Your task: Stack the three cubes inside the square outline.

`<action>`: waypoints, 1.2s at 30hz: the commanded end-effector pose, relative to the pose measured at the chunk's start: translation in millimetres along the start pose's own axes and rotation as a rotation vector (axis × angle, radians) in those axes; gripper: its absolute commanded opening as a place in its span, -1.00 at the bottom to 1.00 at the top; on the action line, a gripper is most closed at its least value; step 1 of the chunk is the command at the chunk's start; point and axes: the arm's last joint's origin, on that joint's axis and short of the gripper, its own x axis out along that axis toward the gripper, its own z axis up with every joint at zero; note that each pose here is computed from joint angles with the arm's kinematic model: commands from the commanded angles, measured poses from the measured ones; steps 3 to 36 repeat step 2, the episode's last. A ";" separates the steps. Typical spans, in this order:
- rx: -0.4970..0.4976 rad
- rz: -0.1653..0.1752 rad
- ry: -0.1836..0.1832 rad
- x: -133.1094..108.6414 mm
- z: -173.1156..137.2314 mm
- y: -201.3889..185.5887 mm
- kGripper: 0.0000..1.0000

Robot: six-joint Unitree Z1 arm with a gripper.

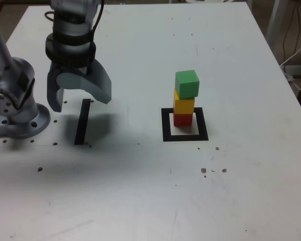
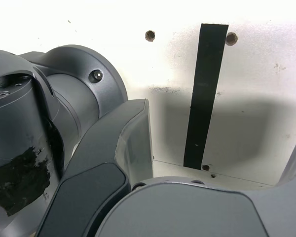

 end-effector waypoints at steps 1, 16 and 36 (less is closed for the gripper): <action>-0.001 -0.001 0.001 0.4 0.6 0.0 1.00; 0.000 -0.001 0.000 0.4 0.6 0.0 1.00; 0.000 -0.001 0.000 0.4 0.6 0.0 1.00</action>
